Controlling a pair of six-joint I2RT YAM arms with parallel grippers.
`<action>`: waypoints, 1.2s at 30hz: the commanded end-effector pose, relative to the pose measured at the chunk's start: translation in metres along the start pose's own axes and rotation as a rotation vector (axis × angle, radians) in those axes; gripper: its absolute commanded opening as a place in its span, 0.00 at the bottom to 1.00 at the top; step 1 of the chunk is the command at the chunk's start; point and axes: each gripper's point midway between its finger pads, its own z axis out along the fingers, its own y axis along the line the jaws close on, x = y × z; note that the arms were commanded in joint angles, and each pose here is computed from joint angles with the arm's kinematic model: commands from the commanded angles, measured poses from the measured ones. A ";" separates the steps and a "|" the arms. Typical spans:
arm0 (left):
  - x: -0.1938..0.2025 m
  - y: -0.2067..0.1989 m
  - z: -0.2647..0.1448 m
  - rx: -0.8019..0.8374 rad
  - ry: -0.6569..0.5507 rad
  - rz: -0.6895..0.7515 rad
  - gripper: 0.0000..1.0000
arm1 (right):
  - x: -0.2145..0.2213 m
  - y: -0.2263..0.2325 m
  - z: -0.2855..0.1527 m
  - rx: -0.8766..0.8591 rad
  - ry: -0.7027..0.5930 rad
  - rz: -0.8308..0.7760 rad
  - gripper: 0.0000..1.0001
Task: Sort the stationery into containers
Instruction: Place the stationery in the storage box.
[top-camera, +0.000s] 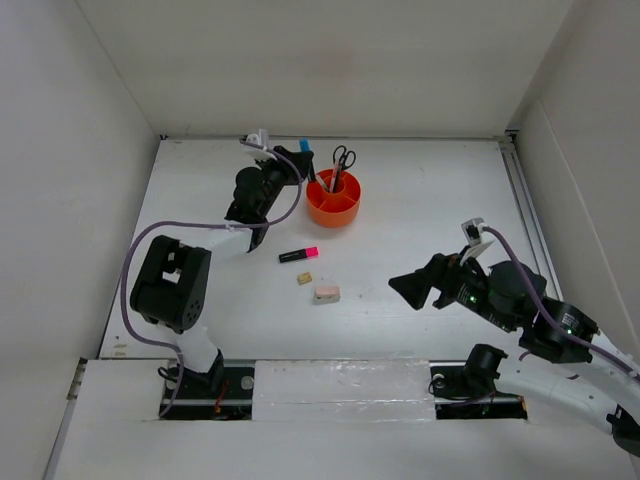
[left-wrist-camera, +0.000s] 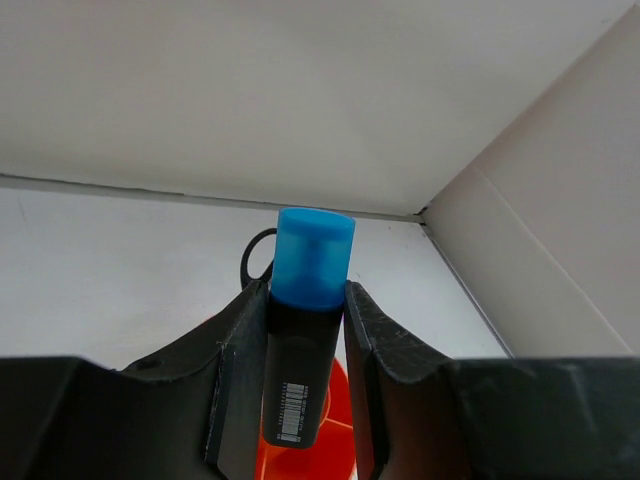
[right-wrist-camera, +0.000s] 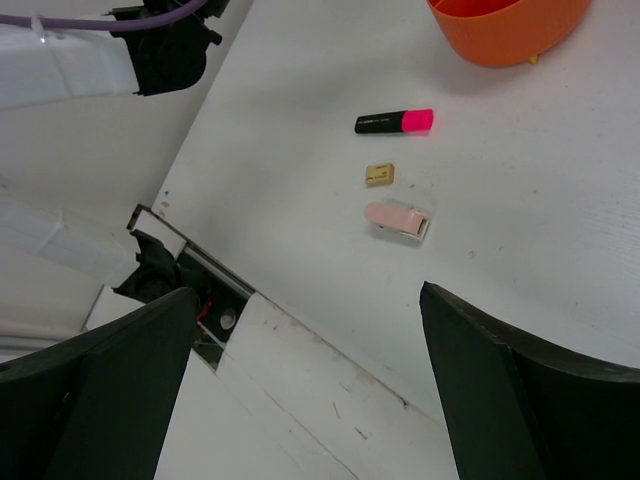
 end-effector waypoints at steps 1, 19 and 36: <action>-0.024 -0.015 -0.001 0.110 -0.102 -0.051 0.00 | -0.012 0.009 -0.005 -0.018 -0.024 0.013 0.98; 0.026 0.019 0.001 0.055 -0.032 -0.088 0.00 | -0.005 0.004 -0.004 -0.005 -0.009 0.018 0.98; 0.050 0.030 0.001 0.052 0.003 -0.128 0.00 | -0.004 0.004 -0.006 -0.012 -0.003 0.018 0.98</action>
